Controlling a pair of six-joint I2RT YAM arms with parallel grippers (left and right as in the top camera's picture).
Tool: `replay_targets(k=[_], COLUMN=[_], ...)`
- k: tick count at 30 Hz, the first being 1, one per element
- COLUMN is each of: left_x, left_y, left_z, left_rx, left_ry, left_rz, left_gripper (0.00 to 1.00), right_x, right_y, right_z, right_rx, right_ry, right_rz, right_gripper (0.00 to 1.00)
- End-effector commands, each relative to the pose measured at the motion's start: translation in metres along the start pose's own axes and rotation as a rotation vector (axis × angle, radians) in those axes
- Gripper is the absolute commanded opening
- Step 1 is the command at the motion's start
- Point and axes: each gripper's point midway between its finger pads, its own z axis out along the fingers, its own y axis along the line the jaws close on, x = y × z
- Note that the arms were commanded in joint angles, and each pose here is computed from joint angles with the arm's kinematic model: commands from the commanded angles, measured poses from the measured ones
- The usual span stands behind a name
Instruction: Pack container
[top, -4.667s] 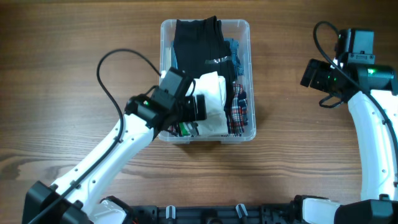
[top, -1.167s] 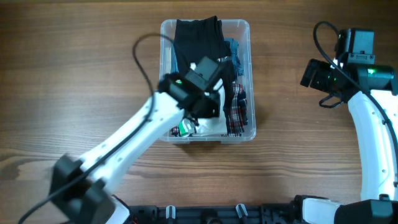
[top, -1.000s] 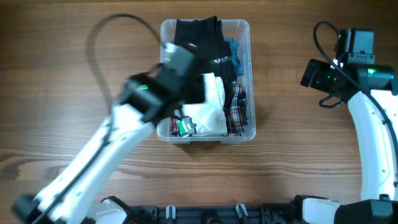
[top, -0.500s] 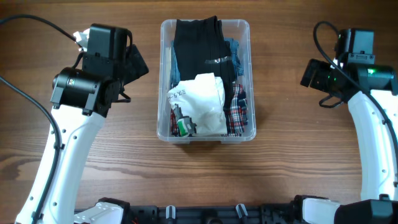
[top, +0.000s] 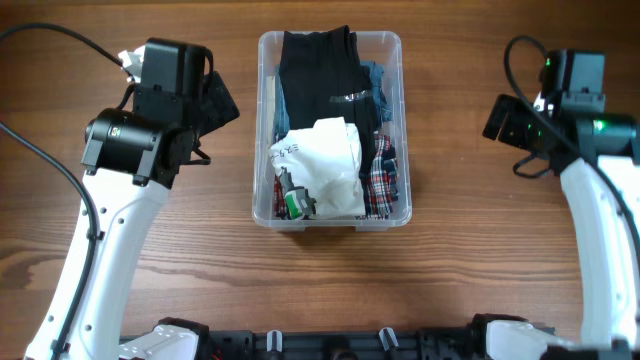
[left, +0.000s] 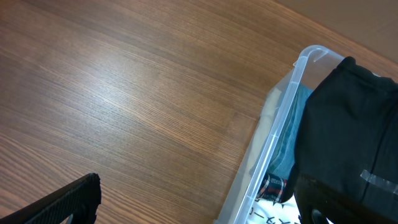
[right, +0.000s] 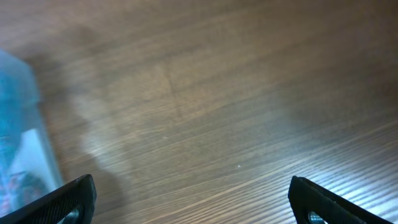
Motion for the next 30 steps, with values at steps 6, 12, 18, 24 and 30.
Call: replay_targets(k=[6,12,18,24,30], left_x=[-0.005,-0.005,-0.005,-0.005,-0.005], left_y=[0.003,0.003,0.003,0.003,0.003], left_z=[-0.005,-0.005,-0.005,-0.005,-0.005], left_rx=[-0.007,-0.007,-0.007,-0.007,-0.007], left_ry=[-0.023,-0.023,-0.023,-0.023,-0.023], left_rz=[-0.011,-0.011,-0.011,-0.011,-0.011], left_gripper=[1.0,1.0,1.0,1.0,1.0], right_x=[0.003,0.028,0.059,0.106,0.115], right_y=[0.023,0.007,-0.025,-0.039,-0.025], right_z=[-0.134,-0.222,-0.27,-0.258,-0.208], right_rx=[-0.206,-0.357,-0.422,-0.474,-0.514], right_ry=[-0.369,-0.62,-0.785,-0.823,-0.858], right_rz=[-0.066,-0.057,-0.015,-0.01,0.057], right_gripper=[1.0,1.0,1.0,1.0,1.0])
